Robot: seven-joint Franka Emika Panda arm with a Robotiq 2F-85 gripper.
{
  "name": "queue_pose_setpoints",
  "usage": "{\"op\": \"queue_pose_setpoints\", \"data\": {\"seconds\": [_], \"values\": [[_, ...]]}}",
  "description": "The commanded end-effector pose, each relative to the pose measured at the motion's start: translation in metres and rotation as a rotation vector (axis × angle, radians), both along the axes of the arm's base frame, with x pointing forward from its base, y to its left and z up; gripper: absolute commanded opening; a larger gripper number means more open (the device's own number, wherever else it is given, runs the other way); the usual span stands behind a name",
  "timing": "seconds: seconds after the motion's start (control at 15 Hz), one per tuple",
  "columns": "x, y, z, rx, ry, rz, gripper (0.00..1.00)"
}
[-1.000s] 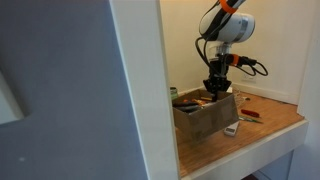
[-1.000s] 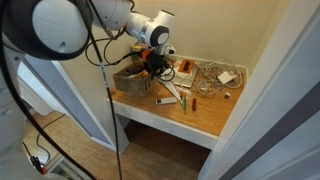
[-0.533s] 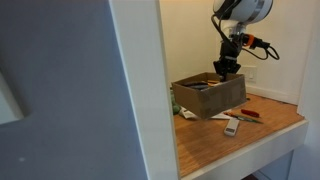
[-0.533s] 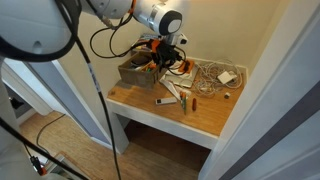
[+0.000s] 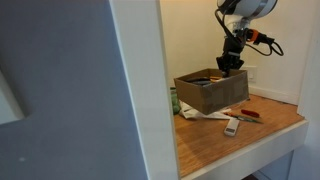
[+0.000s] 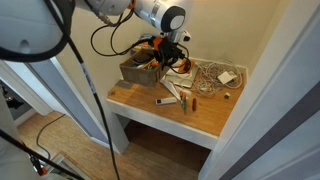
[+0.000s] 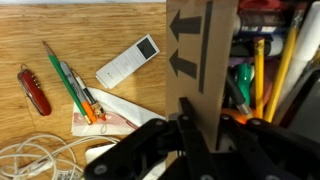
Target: Move the brown box to the right
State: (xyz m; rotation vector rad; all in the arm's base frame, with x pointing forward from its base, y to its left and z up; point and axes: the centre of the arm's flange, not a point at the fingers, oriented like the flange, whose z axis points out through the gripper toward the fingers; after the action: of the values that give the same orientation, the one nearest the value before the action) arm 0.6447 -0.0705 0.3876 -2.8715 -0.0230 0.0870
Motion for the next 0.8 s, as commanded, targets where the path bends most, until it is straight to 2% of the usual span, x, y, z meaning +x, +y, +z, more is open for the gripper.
{"op": "queue_pose_setpoints", "data": {"seconds": [0.0, 0.07, 0.13, 0.47, 0.73], "values": [[0.0, 0.0, 0.0, 0.0, 0.0, 0.0, 0.16], [0.0, 0.0, 0.0, 0.0, 0.0, 0.0, 0.16], [0.0, 0.0, 0.0, 0.0, 0.0, 0.0, 0.04], [0.016, -0.02, -0.007, -0.029, 0.012, 0.005, 0.04], [0.037, -0.048, 0.006, -0.033, -0.019, -0.017, 0.04]]}}
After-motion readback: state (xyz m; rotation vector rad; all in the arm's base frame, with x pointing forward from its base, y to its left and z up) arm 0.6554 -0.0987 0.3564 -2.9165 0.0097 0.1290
